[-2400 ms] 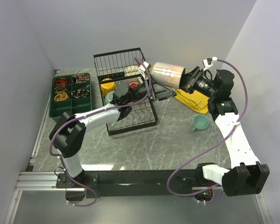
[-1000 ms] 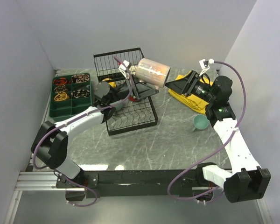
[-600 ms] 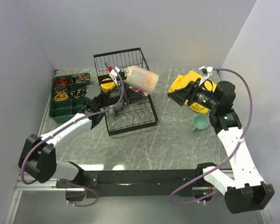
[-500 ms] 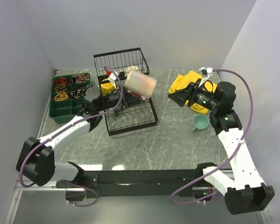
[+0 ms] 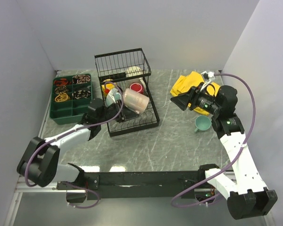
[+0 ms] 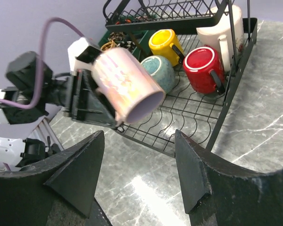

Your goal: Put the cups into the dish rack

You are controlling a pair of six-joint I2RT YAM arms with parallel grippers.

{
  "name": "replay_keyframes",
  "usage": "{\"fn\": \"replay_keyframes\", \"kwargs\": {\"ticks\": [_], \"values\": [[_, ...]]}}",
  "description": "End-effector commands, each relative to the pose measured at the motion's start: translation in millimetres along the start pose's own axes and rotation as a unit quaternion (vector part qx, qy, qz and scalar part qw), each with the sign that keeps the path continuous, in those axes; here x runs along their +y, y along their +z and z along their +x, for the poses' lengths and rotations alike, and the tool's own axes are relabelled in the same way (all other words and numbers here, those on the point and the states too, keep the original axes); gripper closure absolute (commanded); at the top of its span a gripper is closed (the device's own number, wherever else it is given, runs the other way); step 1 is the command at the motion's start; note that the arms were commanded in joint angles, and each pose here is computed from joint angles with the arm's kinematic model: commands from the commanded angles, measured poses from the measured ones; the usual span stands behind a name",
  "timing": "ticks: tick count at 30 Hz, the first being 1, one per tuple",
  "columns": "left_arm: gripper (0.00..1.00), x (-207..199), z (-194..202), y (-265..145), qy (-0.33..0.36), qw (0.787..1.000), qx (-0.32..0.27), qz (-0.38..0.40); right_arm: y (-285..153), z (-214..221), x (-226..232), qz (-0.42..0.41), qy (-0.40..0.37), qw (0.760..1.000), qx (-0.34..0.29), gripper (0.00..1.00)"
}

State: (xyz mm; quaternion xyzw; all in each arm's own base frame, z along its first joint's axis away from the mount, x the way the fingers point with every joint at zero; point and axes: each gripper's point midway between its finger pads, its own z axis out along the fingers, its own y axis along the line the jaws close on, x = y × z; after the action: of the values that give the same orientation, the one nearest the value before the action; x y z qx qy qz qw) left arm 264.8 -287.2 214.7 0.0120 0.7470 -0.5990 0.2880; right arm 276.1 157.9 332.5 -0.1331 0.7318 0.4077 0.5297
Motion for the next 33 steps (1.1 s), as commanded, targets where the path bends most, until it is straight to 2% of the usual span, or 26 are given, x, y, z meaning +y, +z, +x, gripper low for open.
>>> {"fn": "replay_keyframes", "kwargs": {"ticks": [1,16,21,27,33], "values": [[0.99,-20.7,-30.6,8.6,0.067,0.995,-0.057,0.051,-5.8,-4.9,4.5,-0.002,-0.026,1.0,-0.016,0.32],[0.99,43.9,-50.0,52.6,0.031,0.997,-0.068,-0.024,-11.3,-3.7,0.7,0.006,-0.026,0.999,-0.025,0.32],[0.99,62.3,-63.6,62.3,0.066,0.991,-0.08,-0.08,-11.8,-3.8,-0.2,0.006,-0.024,0.999,-0.026,0.31],[0.99,89.8,-61.0,72.6,0.105,0.981,-0.063,-0.15,-11.9,-3.1,-2.7,0.007,-0.021,0.999,-0.026,0.31],[0.99,110.0,-55.8,79.3,0.157,0.96,-0.057,-0.224,-12.3,-2.5,-2.8,0.006,-0.019,0.999,-0.026,0.31]]}}
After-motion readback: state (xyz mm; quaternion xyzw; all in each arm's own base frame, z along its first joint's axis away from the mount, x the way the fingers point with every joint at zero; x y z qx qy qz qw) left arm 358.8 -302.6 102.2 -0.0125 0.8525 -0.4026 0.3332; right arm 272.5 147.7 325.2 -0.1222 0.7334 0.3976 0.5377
